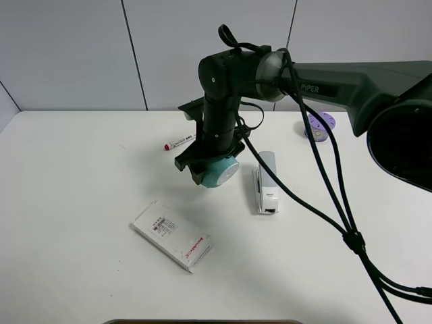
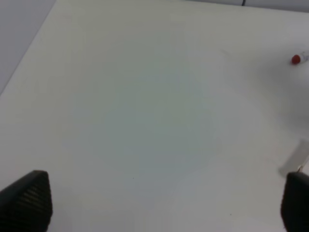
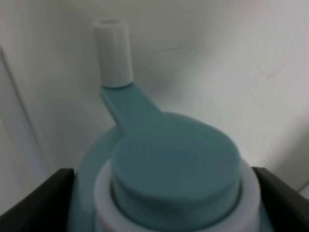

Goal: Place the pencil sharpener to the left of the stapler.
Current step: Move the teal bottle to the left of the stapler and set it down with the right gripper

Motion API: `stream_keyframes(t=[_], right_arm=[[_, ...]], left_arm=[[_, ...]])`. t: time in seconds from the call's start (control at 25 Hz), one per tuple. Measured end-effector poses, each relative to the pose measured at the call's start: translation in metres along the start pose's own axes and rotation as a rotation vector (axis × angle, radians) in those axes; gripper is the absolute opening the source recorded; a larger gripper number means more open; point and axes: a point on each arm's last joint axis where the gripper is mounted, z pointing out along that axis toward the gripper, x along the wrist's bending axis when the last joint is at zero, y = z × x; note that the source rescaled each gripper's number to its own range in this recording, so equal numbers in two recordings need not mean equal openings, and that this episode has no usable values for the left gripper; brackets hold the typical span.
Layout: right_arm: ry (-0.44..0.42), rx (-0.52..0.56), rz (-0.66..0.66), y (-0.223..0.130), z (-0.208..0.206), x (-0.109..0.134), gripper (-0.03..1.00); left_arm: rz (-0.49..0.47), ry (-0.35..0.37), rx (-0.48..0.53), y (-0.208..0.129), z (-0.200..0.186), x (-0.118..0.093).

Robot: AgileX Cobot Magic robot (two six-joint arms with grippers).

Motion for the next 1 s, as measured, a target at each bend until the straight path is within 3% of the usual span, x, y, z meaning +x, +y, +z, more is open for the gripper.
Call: stream_keyframes(t=[0.32,1.0], right_arm=[[0.018,0.083,-0.003,-0.004,0.025,0.0,0.01],[0.019,0.154,0.004,-0.008,0.06,-0.002,0.01]], left_arm=[[0.0,0.0,0.0,0.0,0.0,0.0],[0.0,0.0,0.0,0.0,0.0,0.0]])
